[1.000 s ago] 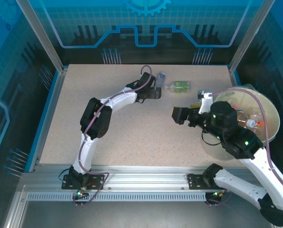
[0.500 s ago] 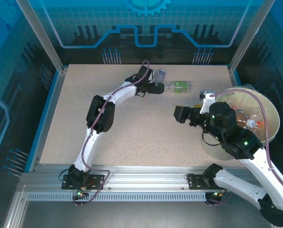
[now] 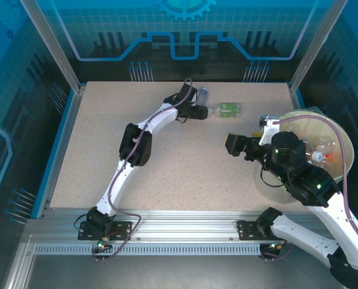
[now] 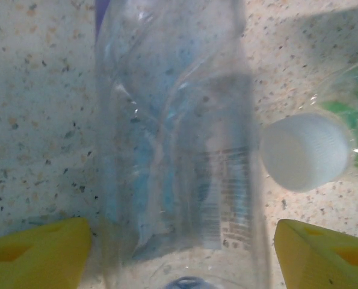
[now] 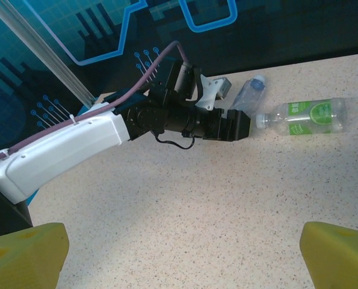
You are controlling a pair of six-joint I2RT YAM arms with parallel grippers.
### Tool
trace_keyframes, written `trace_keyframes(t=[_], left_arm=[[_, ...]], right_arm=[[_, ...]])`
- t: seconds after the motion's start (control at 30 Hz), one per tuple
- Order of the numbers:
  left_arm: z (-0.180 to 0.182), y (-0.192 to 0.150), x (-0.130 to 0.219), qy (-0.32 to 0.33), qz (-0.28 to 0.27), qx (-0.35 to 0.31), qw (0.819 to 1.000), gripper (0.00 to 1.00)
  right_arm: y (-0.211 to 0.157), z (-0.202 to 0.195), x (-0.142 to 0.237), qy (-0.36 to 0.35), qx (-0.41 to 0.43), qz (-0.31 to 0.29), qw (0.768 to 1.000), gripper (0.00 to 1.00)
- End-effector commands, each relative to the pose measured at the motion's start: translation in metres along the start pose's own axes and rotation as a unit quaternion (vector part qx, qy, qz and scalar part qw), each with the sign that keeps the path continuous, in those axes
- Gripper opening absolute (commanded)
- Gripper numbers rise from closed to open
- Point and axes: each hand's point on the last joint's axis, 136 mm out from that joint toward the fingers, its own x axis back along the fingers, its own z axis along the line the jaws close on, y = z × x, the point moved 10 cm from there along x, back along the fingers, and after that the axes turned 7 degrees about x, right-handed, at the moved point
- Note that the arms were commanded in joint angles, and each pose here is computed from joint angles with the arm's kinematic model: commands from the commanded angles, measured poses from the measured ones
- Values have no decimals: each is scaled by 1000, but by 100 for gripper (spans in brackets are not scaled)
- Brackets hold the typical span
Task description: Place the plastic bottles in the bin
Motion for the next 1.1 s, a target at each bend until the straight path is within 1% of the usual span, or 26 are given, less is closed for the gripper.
trace_keyframes(t=[0.0,0.1,0.27,0.37,0.43,0.53,0.6,0.77,0.9,1.0,1.07], left_arm=[[0,1,1,5,7,7,1000,74],[1,-2,-2,2,15,11,1000,64],[2,-2,-1,7,12,12,1000,50],[0,-1,9,3,12,11,1000,43],[-5,-3,24,-11,11,12,1000,38],[-7,-15,54,-36,-23,18,999,38],[-5,-29,77,-51,-44,32,997,38],[6,-71,129,-80,-75,71,991,35],[10,-103,170,-109,-78,68,989,35],[11,-120,203,-113,-87,54,988,34],[11,-131,223,-130,-88,54,986,34]], right_arm=[[7,1,8,0,4,-12,1000,100],[5,1,7,0,1,-8,1000,100],[1,0,9,0,-3,1,1000,100],[-1,-3,10,-6,-9,-2,1000,100],[-3,-5,9,-14,-18,-7,1000,100],[-3,-3,5,-8,-16,-2,1000,100],[-5,0,-1,2,-10,8,1000,100],[-11,9,-24,28,-8,32,999,100],[-11,14,-38,40,-18,30,999,100],[-13,19,-47,58,-23,32,998,100],[-14,21,-51,68,-22,37,997,100]])
